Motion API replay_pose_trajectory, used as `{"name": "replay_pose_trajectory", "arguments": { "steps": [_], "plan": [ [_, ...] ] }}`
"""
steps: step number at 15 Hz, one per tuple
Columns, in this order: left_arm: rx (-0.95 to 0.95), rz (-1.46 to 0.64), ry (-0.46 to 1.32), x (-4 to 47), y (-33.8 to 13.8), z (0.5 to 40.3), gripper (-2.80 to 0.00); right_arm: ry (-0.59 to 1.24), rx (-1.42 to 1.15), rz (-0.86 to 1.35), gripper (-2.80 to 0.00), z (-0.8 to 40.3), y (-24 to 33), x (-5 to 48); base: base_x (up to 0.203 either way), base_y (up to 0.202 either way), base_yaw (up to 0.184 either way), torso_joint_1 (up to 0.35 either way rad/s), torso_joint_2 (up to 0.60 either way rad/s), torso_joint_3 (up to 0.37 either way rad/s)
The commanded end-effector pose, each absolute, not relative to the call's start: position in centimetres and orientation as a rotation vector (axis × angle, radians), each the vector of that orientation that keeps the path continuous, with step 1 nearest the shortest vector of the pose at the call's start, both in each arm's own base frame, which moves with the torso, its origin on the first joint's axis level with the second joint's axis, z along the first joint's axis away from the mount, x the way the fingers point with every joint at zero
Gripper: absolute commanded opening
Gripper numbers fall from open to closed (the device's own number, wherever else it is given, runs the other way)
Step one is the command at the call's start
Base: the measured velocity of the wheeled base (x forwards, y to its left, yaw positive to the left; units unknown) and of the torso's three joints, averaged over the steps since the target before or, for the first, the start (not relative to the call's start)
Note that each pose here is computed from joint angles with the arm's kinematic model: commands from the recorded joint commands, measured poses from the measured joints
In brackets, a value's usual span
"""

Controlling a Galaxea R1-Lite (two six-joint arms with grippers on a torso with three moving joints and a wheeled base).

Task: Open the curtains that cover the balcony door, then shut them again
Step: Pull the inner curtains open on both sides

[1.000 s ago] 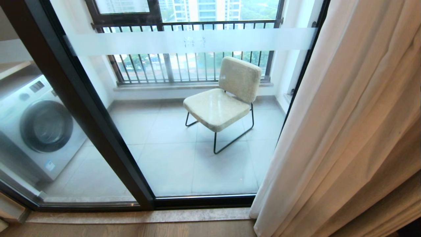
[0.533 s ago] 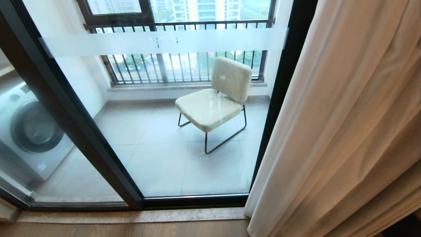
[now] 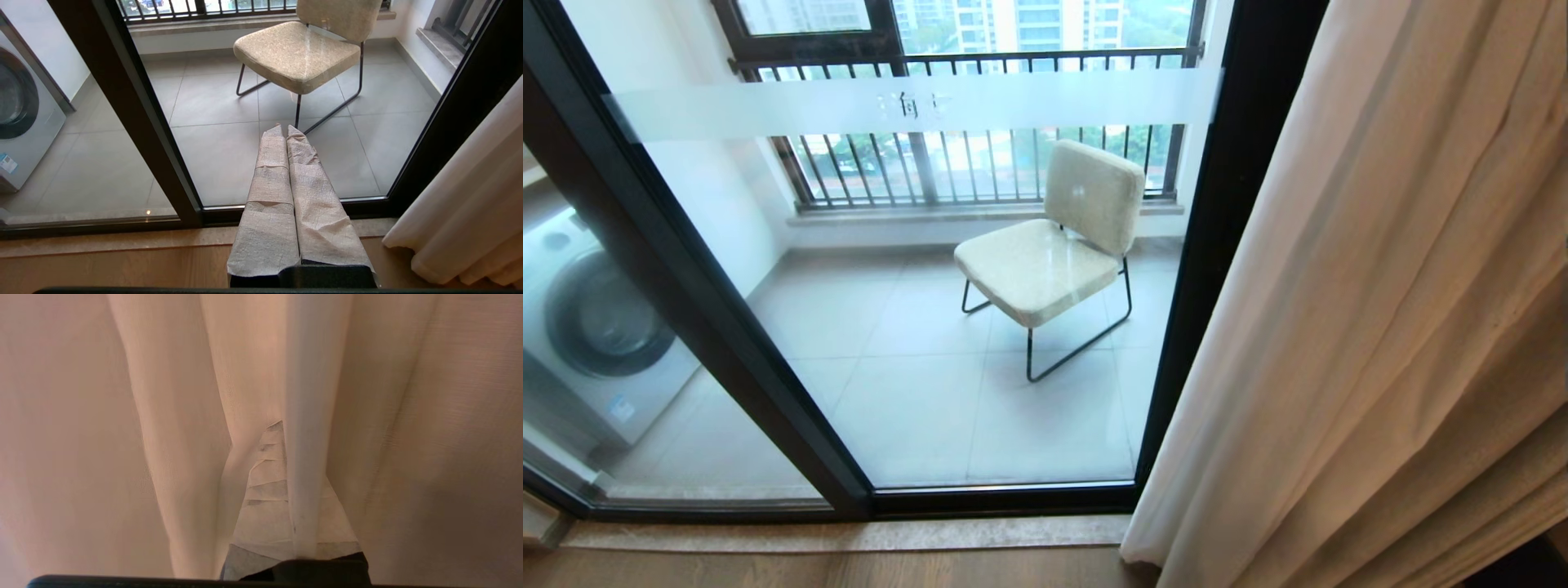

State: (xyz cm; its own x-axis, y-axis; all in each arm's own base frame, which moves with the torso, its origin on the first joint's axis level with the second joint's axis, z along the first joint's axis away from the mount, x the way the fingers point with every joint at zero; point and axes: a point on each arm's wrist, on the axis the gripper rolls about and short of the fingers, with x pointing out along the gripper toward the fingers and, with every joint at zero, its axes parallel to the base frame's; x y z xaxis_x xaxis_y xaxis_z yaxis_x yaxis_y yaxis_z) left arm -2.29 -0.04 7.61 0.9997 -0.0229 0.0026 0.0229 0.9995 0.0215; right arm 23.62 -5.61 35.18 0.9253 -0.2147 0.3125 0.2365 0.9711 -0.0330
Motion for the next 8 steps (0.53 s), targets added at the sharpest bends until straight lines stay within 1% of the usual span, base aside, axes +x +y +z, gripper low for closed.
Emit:
{"name": "replay_pose_trajectory", "arguments": {
  "steps": [1, 4, 8],
  "plan": [
    [0.022, -0.023, -0.003, -2.3, 0.0, 7.6, -2.8, -0.318, -0.071, -0.23, -2.8, 35.3, -5.6, 23.6, 0.0, 0.0, 0.0, 0.0, 0.0, 0.0],
    [0.022, -0.023, -0.003, -2.3, 0.0, 7.6, -2.8, -0.33, -0.073, -0.236, -2.8, 35.7, -5.7, 23.5, 0.0, 0.0, 0.0, 0.0, 0.0, 0.0],
    [0.022, -0.023, -0.003, -2.3, 0.0, 7.6, -2.8, -0.338, -0.071, -0.305, -2.8, 36.1, -7.5, 23.4, 0.0, 0.0, 0.0, 0.0, 0.0, 0.0]
  ]
}}
